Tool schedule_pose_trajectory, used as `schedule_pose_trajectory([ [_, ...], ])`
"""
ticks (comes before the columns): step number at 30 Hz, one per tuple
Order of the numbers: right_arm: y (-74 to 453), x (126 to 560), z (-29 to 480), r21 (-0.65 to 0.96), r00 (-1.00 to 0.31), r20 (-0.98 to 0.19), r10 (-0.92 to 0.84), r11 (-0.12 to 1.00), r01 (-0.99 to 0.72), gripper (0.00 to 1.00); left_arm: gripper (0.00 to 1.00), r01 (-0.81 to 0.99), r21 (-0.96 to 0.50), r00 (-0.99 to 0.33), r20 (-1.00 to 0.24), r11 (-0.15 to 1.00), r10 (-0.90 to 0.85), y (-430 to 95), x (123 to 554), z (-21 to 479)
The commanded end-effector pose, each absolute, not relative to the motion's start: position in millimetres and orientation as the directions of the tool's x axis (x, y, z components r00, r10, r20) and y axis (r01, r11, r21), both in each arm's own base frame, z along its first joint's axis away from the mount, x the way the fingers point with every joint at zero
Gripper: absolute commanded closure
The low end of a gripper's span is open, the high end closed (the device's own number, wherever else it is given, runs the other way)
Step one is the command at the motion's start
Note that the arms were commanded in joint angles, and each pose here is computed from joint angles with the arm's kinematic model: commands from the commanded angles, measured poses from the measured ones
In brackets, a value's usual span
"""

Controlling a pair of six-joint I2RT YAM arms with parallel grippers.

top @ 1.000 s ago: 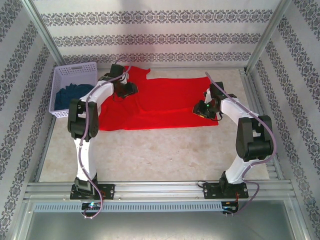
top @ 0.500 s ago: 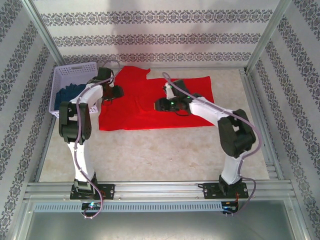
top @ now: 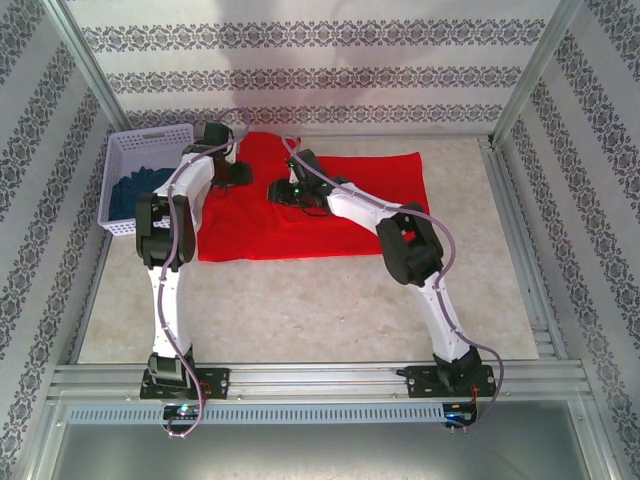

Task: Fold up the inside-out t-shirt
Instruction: Smooth out the T-shirt at the center of the table.

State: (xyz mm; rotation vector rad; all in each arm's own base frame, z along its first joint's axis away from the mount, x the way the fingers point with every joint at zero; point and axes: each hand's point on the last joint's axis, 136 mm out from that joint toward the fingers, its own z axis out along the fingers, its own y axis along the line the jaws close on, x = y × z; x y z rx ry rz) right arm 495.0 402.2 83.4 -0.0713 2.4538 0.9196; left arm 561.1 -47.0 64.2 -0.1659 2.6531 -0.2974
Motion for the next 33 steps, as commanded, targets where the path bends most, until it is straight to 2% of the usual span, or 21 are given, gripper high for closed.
schedule_pose_trajectory([
  [1,410.6,499.1,73.4,0.59,-0.876,-0.46,0.147,0.788,-0.177,0.54,0.49,-0.054,-0.243,-0.913,-0.38,0.968,-0.147,-40.2,554.2,57.9],
  [6,420.1,503.6,59.7,0.562,-0.886,-0.446,0.125,0.81,-0.169,0.57,0.49,-0.056,-0.299,-0.922,-0.351,0.953,-0.164,-40.8,555.9,51.9],
  [12,424.2,508.5,47.2,0.537,-0.899,-0.421,0.116,0.831,-0.144,0.66,0.53,-0.06,-0.356,-0.926,-0.33,0.933,-0.185,-42.8,560.1,46.7],
  [22,414.4,518.3,41.0,0.526,-0.903,-0.406,0.137,0.844,-0.108,0.82,0.68,-0.069,-0.382,-0.931,-0.307,0.922,-0.197,-41.0,560.9,39.4],
  [30,405.4,527.4,53.9,0.544,-0.896,-0.421,0.144,0.83,-0.123,0.93,0.89,-0.08,-0.388,-0.924,-0.317,0.918,-0.214,-35.0,562.5,49.7],
  [33,402.0,530.9,64.3,0.56,-0.885,-0.444,0.143,0.815,-0.15,0.95,0.92,-0.082,-0.389,-0.918,-0.329,0.918,-0.221,-31.6,563.0,56.9],
])
